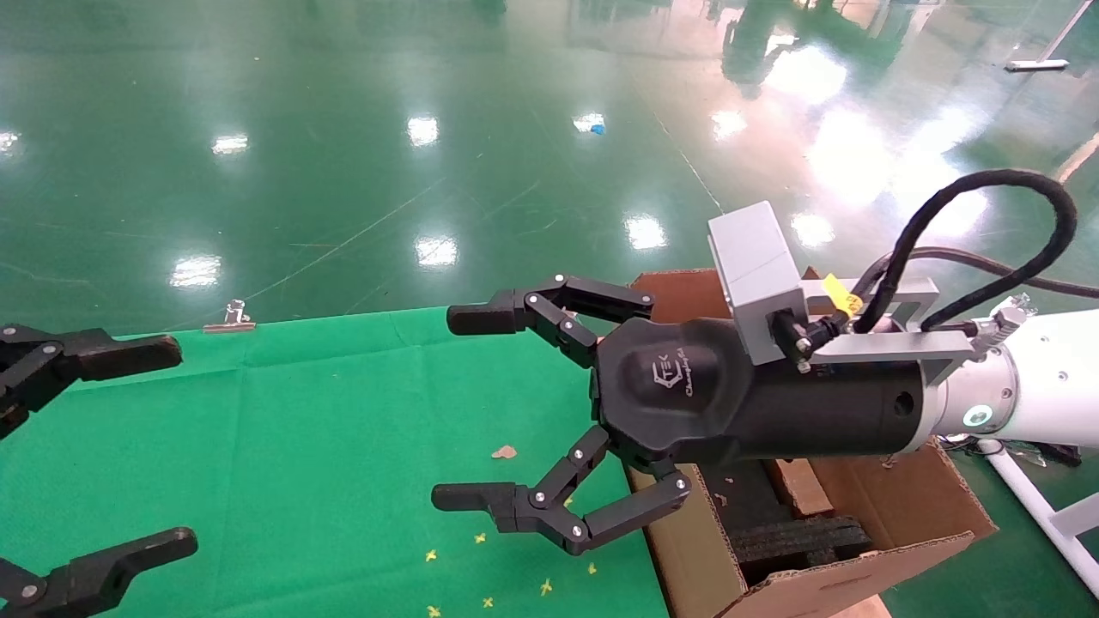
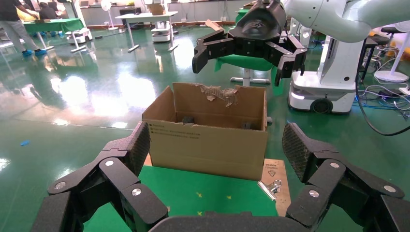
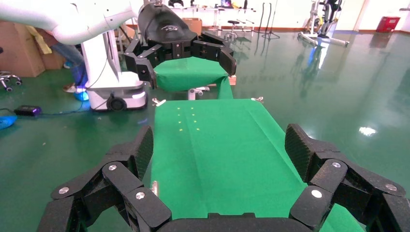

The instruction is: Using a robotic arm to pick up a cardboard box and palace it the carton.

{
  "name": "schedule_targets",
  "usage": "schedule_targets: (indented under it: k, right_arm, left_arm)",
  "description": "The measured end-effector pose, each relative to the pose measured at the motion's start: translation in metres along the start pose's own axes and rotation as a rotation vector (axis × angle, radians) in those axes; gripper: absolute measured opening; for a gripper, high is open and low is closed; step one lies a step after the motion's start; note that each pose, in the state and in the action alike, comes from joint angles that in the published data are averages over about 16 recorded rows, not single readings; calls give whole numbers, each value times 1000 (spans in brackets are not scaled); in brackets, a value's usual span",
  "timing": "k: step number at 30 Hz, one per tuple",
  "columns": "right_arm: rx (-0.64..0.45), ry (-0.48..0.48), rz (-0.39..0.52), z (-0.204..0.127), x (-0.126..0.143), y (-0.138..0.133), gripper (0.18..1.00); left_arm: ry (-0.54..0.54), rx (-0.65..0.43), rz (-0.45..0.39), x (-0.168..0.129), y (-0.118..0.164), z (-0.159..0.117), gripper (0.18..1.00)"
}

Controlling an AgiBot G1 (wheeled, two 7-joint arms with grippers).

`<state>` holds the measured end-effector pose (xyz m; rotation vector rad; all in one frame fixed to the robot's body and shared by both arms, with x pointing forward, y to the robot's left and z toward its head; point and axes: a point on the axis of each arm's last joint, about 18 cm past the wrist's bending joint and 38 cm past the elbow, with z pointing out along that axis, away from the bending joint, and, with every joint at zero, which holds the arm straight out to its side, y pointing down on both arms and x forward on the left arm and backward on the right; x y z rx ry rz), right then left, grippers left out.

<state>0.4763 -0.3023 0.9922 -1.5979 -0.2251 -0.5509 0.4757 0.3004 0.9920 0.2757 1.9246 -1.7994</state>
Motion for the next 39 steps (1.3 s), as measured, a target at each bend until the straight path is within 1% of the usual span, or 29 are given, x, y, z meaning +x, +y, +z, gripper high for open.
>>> schedule_targets:
  k: [39]
  right_arm:
    - [0,0,0,0,0,0,1000]
  left_arm:
    - [0,0,0,0,0,0,1001]
